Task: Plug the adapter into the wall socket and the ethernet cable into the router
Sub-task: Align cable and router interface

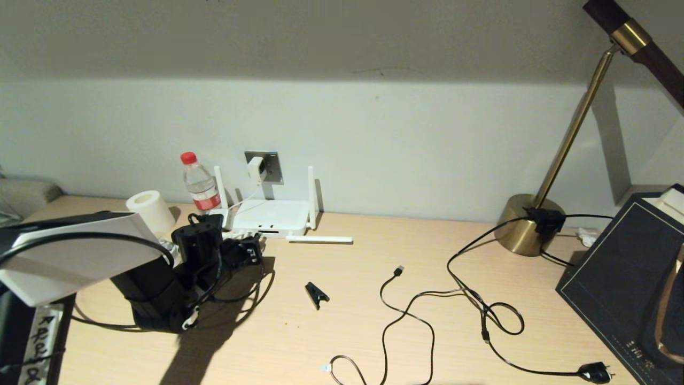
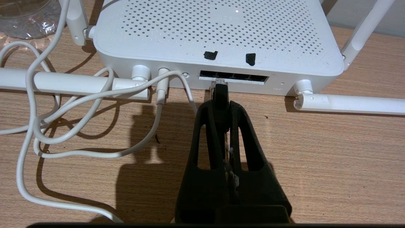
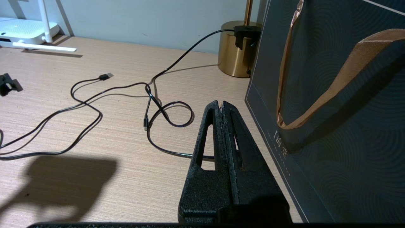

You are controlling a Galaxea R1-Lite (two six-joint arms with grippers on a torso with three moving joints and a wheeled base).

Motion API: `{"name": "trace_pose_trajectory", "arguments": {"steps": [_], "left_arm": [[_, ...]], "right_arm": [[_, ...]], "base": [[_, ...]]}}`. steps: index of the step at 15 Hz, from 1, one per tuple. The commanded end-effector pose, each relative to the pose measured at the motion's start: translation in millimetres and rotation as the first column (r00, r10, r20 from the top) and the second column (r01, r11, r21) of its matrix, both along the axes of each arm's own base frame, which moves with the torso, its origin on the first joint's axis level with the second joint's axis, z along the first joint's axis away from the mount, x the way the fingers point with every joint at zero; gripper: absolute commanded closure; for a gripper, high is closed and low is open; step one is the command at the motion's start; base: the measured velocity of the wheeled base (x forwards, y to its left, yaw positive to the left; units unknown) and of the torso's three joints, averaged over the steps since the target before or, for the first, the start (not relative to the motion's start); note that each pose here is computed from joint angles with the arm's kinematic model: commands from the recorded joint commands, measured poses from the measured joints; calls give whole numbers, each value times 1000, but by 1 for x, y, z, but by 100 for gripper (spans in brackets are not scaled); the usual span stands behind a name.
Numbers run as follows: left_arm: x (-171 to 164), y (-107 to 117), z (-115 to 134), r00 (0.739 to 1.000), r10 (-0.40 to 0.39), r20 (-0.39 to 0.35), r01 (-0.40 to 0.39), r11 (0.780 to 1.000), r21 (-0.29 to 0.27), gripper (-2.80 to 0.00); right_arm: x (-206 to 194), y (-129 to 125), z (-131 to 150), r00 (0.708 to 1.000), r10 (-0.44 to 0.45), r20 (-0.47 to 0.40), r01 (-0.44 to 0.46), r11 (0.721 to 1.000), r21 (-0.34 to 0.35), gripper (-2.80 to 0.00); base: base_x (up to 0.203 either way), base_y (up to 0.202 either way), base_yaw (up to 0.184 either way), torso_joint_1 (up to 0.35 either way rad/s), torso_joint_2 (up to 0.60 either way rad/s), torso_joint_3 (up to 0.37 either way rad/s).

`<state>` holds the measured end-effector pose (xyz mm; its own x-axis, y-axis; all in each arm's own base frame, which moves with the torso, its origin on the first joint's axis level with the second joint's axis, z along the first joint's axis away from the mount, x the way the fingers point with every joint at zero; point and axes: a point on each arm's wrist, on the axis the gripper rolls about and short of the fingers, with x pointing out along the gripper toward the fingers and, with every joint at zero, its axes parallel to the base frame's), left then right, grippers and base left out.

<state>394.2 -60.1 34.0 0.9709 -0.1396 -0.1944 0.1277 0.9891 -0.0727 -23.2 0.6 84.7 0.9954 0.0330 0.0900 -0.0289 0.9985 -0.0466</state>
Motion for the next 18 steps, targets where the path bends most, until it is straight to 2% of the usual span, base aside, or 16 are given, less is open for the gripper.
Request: {"name": "trace_pose_trajectory", "arguments": {"steps": [1, 8, 10, 12, 14, 18], "left_arm": [[1, 0, 1, 1000, 1, 10, 0, 1000, -2, 0], [1, 0, -2, 1000, 0, 3, 0, 1000, -3, 0], [-3, 0, 4, 1000, -2, 7, 2, 1000, -2, 0], [-10, 0, -1, 1000, -5, -20, 5, 1000, -3, 0], [-11, -4, 2, 1000, -14, 23, 14, 1000, -7, 0], [-11, -5, -11, 1000, -14, -3, 14, 1000, -5, 0]], "right_arm": [[3, 0, -10, 999, 1, -36, -1, 1000, -1, 0], [3, 0, -10, 999, 1, -36, -1, 1000, -1, 0], [3, 0, -10, 999, 1, -36, -1, 1000, -1, 0], [3, 0, -10, 999, 1, -36, -1, 1000, -1, 0], [3, 0, -10, 999, 1, -36, -1, 1000, -1, 0], [3, 0, -10, 999, 1, -36, -1, 1000, -1, 0]], "base": [[0, 0, 0, 0, 0, 0], [0, 0, 0, 0, 0, 0], [0, 0, 0, 0, 0, 0], [0, 0, 0, 0, 0, 0], [0, 0, 0, 0, 0, 0], [0, 0, 0, 0, 0, 0]]}}
